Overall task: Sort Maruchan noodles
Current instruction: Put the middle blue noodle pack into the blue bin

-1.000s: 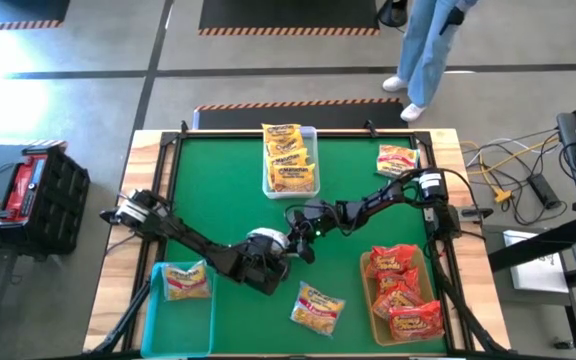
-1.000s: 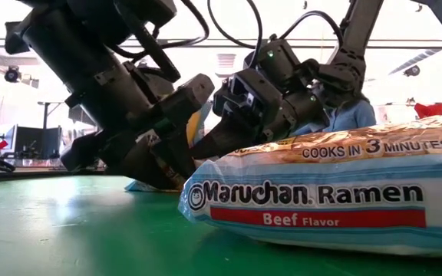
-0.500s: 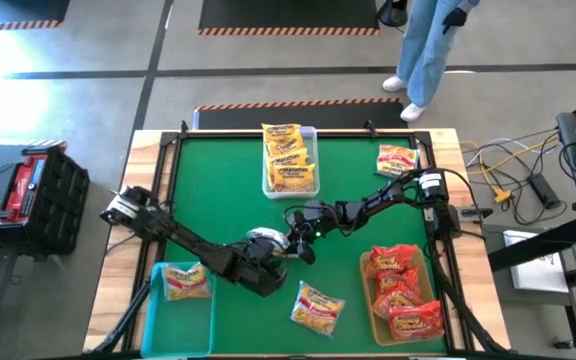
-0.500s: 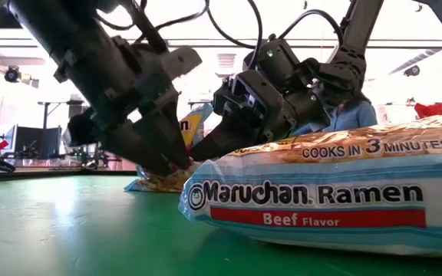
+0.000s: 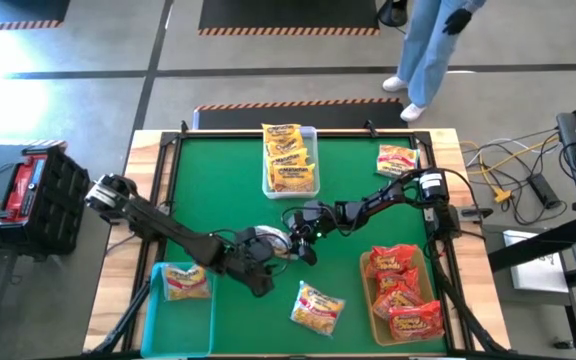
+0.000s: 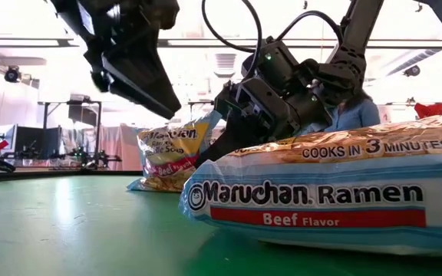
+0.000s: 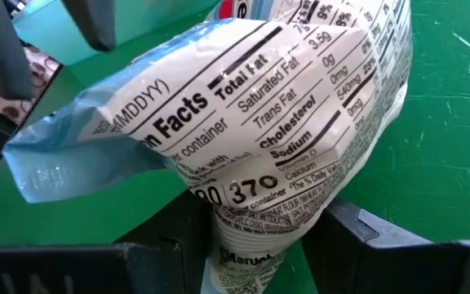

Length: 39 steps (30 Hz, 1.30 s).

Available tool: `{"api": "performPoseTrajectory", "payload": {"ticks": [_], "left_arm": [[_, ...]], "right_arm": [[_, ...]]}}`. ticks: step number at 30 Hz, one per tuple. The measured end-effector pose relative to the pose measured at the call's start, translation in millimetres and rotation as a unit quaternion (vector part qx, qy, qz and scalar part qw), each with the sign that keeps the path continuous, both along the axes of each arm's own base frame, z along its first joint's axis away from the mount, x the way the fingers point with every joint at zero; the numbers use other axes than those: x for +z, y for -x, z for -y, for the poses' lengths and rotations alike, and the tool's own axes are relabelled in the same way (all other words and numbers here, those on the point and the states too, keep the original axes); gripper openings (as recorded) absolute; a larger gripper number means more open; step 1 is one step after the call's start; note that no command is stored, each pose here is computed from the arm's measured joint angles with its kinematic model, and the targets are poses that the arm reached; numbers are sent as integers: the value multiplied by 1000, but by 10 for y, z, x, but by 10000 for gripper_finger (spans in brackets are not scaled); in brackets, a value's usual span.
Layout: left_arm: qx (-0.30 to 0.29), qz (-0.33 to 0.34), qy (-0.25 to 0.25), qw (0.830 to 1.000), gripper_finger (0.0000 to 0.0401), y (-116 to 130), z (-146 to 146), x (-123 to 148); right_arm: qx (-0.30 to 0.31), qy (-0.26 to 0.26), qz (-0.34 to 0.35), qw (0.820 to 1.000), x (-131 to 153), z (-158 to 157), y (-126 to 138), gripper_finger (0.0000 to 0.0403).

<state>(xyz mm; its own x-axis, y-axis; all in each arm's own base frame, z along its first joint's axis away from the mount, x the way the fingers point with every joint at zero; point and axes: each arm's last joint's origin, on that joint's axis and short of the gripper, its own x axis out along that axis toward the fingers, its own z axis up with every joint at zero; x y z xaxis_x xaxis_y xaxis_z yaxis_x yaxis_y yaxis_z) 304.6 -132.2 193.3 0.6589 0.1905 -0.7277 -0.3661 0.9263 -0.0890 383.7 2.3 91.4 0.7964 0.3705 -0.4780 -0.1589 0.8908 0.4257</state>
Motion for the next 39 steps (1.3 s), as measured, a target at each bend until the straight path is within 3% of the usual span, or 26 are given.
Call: {"api": "performPoseTrajectory", "payload": {"ticks": [4, 12, 19, 26, 31, 33, 36, 39], "left_arm": [[-38, -31, -38, 998, 153, -34, -50, 91], [-51, -113, -97, 988, 154, -60, -193, 216], [-23, -117, -126, 985, 157, 45, -281, 159], [-13, -130, -138, 982, 196, 196, -363, 29], [10, -107, -197, 974, 198, 315, -438, -29], [13, -101, -195, 976, 198, 336, -450, -50], [0, -96, -171, 981, 202, 342, -442, -74], [-30, -108, -183, 977, 211, 347, -440, -94]], "right_arm": [[-1, -1, -1, 1000, -1, 0, 0, 154], [-2, -3, -3, 1000, -4, 1, 3, 154], [-4, -6, -5, 1000, -3, 3, 5, 155], [-11, -8, -4, 1000, 17, 7, 5, 155], [-23, -16, -6, 1000, 26, 17, 2, 155], [-30, -18, -7, 999, 27, 20, 1, 155], [-33, -19, -7, 999, 29, 21, 0, 155], [-33, -19, -7, 999, 29, 21, 0, 155]]}}
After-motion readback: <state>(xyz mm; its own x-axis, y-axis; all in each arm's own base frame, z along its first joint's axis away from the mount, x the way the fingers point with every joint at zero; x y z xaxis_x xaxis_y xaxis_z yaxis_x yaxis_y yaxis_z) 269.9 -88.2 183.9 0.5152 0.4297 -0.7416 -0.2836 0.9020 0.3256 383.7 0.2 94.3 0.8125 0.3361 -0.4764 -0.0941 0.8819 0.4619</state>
